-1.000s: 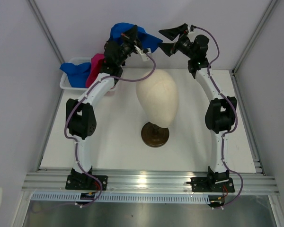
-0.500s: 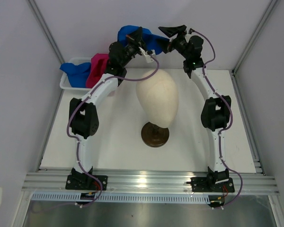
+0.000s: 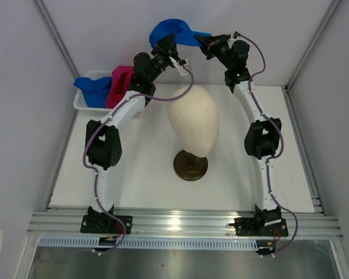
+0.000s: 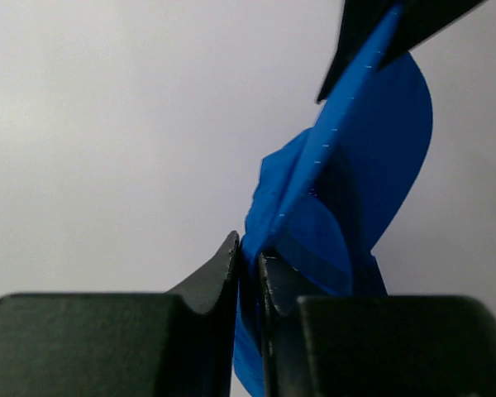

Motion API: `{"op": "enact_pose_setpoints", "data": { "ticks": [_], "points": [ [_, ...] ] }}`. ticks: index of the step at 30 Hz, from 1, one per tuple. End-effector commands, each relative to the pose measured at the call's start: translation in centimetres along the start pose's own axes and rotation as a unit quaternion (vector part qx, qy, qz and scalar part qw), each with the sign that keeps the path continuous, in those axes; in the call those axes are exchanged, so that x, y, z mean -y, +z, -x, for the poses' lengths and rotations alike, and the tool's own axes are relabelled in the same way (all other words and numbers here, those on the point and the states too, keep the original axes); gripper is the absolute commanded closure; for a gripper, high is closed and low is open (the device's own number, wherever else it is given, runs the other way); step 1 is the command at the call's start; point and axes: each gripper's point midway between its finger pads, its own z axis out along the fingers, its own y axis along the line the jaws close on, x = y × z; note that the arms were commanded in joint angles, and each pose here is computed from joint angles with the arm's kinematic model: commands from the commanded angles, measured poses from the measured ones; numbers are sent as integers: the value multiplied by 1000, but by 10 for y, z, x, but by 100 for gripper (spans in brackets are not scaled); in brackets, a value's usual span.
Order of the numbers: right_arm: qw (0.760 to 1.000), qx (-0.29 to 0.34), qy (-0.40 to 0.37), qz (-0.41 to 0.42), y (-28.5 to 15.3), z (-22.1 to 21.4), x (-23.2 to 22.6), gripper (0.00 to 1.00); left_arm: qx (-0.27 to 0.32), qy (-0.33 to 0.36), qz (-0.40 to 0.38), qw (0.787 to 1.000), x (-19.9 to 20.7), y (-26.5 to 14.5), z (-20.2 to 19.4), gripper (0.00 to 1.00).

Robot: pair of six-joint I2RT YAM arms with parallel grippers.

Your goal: Stack the hats

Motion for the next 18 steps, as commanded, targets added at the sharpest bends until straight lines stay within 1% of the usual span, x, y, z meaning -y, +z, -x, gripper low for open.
{"op": "enact_pose_setpoints", "data": {
  "ticks": [1,2,3,4,5,6,7,8,9,10,11,12,13,14,15,16,17,18],
  "points": [
    [998,-15,-52,8,-2,7,4,100,43,-44,119,991,-77,-7,20,69],
    [997,-19,-71,17,-4,8,3,100,38,-93,139,985,-87,-11,18,57],
    [997,-24,-78,18,-8,12,3,100,42,-111,170,978,-104,-17,20,41],
    [996,-27,-83,21,-9,14,3,100,40,-132,190,972,-115,-22,20,33],
    [995,-31,-93,33,-11,17,-1,100,43,-180,205,961,-123,-29,22,27],
    [993,-44,-99,36,-13,14,-1,100,30,-202,235,950,-137,-38,19,19],
    [993,-46,-104,39,-16,20,-3,100,23,-223,246,943,-146,-44,18,16],
    [991,-53,-113,52,-18,19,-9,100,17,-272,248,930,-152,-55,22,13],
    [989,-65,-121,55,-20,16,-11,100,-10,-307,261,915,-159,-64,16,9],
    [988,-67,-128,57,-22,19,-14,100,-53,-350,217,910,-135,-65,8,7],
    [986,-70,-139,64,-24,17,-23,100,-58,-403,220,886,-151,-76,16,6],
    [984,-74,-148,65,-26,15,-29,100,-89,-439,225,865,-149,-83,9,2],
    [982,-72,-165,57,-27,17,-29,100,-153,-469,220,841,-134,-95,-6,1],
    [980,-73,-176,59,-28,15,-35,100,-169,-512,227,811,-131,-102,-8,1],
    [977,-74,-188,69,-32,9,-53,100,-179,-531,236,794,-141,-113,-4,1],
    [976,-74,-194,73,-34,6,-63,100,-204,-547,250,772,-140,-123,-9,1],
    [974,-78,-197,79,-36,0,-72,100,-225,-590,251,734,-131,-132,-10,0],
    [972,-83,-202,89,-42,-8,-90,100,-228,-613,261,710,-138,-146,-6,1]
  ]
}}
